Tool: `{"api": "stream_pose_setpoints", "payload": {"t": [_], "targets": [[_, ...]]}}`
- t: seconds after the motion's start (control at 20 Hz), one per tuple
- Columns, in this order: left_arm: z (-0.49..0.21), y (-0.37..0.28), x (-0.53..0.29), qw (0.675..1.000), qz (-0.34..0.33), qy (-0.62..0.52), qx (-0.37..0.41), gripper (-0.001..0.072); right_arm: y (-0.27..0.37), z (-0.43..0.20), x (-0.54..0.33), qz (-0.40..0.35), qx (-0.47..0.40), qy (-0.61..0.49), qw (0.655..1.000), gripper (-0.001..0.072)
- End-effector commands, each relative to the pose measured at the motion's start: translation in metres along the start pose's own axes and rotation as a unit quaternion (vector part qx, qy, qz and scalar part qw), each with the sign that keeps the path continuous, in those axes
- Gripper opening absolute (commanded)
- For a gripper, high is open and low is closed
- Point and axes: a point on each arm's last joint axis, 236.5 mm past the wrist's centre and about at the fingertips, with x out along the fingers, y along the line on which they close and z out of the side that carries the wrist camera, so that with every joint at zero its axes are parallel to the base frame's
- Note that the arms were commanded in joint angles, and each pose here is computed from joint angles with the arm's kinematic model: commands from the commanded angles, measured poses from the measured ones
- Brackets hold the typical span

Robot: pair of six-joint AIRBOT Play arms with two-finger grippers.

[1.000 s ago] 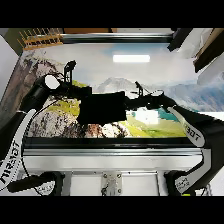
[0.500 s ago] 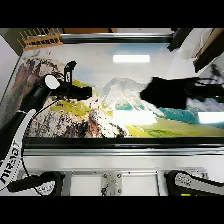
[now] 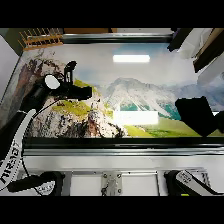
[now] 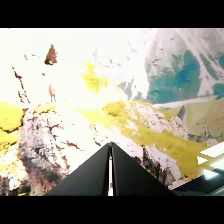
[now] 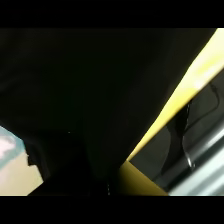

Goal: Fold the clothes and pants, and hang the long-sleeved shirts on hangers.

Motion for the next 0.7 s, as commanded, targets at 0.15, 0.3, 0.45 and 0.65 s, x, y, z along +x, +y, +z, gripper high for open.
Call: {"api": "stream_pose_setpoints", "payload": {"t": [0.15, 0.3, 0.45, 0.65], "targets": [[0.001, 0.000, 0.000, 1.000, 0.000, -0.001, 0.001, 0.0010, -0.025, -0.068, 0.014, -0.019, 0.015, 0.063, 0.998, 0.0031], [0.000, 0.000, 0.000, 1.000, 0.000, 0.000, 0.001, 0.0009, -0.027, -0.063, 0.004, -0.024, -0.039, 0.067, 0.997, 0.0628], [0.000, 0.000, 0.000, 1.000, 0.000, 0.000, 0.001, 0.0010, -0.029, -0.024, -0.033, -0.048, -0.082, 0.026, 0.995, 0.0720], [0.000, 0.000, 0.000, 1.000, 0.000, 0.000, 0.001, 0.0010, 0.030, 0.013, -0.086, 0.015, -0.111, -0.081, 0.990, 0.0720]]}}
